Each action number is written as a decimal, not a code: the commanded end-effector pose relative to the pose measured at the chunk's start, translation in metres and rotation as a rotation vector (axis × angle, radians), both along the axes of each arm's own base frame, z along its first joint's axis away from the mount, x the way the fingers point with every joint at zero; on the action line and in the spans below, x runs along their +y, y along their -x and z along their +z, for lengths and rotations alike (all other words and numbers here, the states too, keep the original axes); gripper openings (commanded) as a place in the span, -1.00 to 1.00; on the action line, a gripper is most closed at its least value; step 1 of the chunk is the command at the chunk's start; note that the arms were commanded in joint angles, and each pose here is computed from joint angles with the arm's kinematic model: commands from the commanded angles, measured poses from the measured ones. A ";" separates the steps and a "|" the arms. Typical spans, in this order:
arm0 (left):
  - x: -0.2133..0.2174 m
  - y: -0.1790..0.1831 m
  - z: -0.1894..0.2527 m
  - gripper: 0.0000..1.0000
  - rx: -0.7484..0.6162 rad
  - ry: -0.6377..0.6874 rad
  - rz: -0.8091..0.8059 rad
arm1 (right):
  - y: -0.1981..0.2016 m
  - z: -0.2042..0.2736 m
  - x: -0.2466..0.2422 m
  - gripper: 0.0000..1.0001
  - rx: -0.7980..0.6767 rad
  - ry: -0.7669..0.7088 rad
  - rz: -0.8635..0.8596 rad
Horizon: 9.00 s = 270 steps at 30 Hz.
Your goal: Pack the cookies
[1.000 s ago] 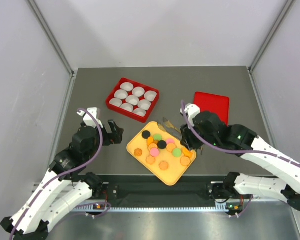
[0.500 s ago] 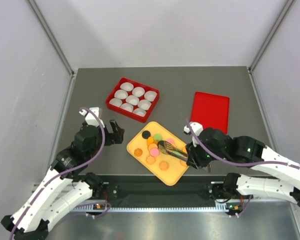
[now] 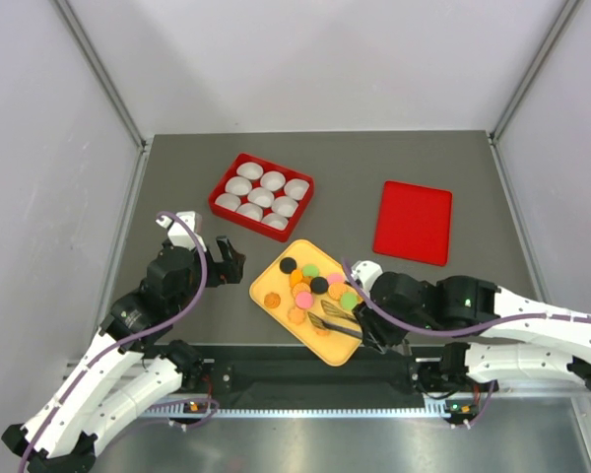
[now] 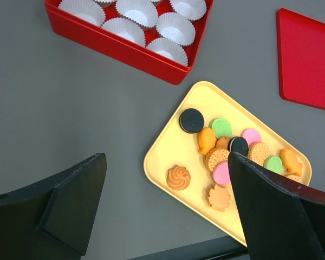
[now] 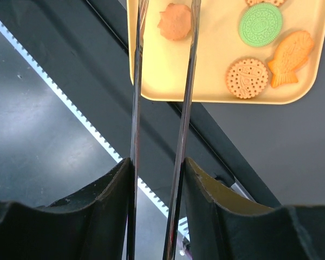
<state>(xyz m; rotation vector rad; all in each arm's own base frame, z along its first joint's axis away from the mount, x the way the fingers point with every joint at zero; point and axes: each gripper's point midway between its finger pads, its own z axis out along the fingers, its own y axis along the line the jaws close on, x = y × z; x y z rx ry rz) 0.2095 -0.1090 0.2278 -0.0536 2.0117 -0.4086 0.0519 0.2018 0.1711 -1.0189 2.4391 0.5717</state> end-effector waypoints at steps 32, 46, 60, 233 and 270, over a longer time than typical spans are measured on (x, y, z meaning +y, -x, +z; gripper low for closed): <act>-0.005 -0.003 0.002 0.97 -0.009 0.009 -0.012 | 0.010 -0.027 0.007 -0.03 -0.020 0.088 0.018; -0.006 -0.004 0.001 0.97 -0.006 0.008 -0.013 | 0.011 -0.025 0.018 -0.10 -0.026 0.088 0.040; -0.006 -0.002 0.004 0.97 -0.014 0.016 -0.021 | 0.004 0.003 0.020 -0.35 -0.065 0.042 0.012; 0.044 0.015 0.038 0.94 -0.131 0.027 0.149 | -0.064 -0.028 -0.013 -0.10 -0.111 0.086 -0.294; 0.044 0.016 0.039 0.95 -0.136 0.036 0.147 | -0.085 0.041 0.014 -0.45 -0.221 0.000 -0.267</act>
